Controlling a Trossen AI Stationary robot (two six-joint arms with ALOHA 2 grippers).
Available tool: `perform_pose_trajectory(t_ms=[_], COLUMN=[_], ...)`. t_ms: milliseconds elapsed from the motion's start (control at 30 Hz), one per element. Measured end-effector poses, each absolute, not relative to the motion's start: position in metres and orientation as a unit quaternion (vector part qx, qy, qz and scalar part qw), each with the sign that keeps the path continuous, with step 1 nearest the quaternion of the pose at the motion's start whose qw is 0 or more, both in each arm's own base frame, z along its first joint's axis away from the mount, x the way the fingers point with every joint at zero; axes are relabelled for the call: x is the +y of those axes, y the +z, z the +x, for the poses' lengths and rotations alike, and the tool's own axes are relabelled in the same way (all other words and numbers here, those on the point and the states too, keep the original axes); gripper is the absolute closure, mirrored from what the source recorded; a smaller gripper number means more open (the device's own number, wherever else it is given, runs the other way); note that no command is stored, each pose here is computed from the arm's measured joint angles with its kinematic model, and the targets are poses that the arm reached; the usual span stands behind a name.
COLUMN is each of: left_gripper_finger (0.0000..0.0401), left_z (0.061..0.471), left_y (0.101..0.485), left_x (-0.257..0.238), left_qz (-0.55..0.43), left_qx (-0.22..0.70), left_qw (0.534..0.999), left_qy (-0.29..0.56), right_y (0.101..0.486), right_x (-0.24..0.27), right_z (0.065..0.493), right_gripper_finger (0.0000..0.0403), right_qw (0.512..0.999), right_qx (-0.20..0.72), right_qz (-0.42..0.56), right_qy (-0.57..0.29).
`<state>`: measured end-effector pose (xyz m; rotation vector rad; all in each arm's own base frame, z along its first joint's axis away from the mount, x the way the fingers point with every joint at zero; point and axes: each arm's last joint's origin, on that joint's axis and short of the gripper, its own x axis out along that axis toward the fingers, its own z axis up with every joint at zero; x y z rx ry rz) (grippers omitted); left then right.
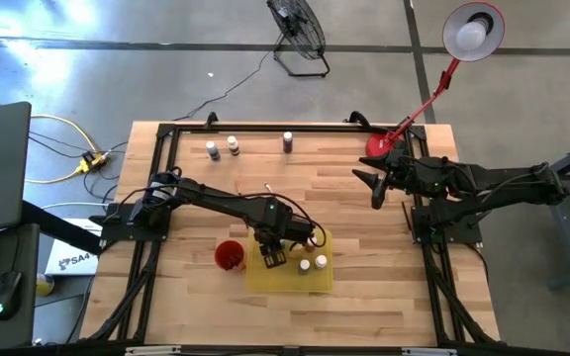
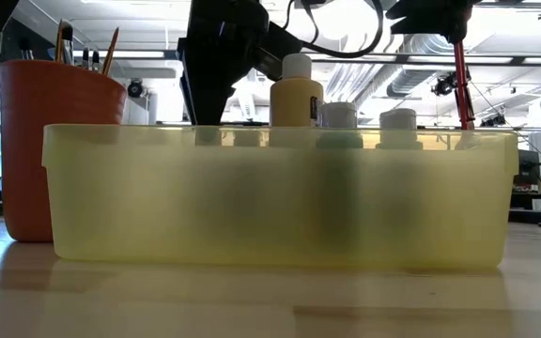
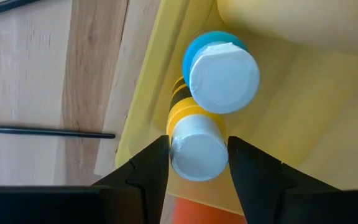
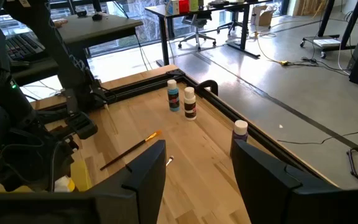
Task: Pick & Place Paint Supplies
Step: Put the yellow paint bottle into the yellow bin
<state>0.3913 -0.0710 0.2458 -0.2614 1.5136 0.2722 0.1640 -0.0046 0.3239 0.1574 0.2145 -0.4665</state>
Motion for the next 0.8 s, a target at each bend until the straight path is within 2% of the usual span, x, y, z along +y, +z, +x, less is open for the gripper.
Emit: perform_pose_trajectory(t_ms=[633,800], left_gripper_finger=[0.024,0.021], left_z=[0.3946,0.3924], left_y=[0.2461,0.2461], left_x=[-0.0708,-0.0701], left_qz=[-0.105,-0.096], left_qx=[0.668,0.675], left_qw=[0.727,0.72], left_qy=[0.124,0.127], right_y=[0.324,0.3239], right_x=[-0.0046,-0.0046], right_z=[0.164,0.164], right_gripper_finger=[0.0229,0.0229], right_qw=[0.964,0.964], right_qx=[0.106,0.106], right_qz=[0.078,0.078], right_qy=[-0.23,-0.23])
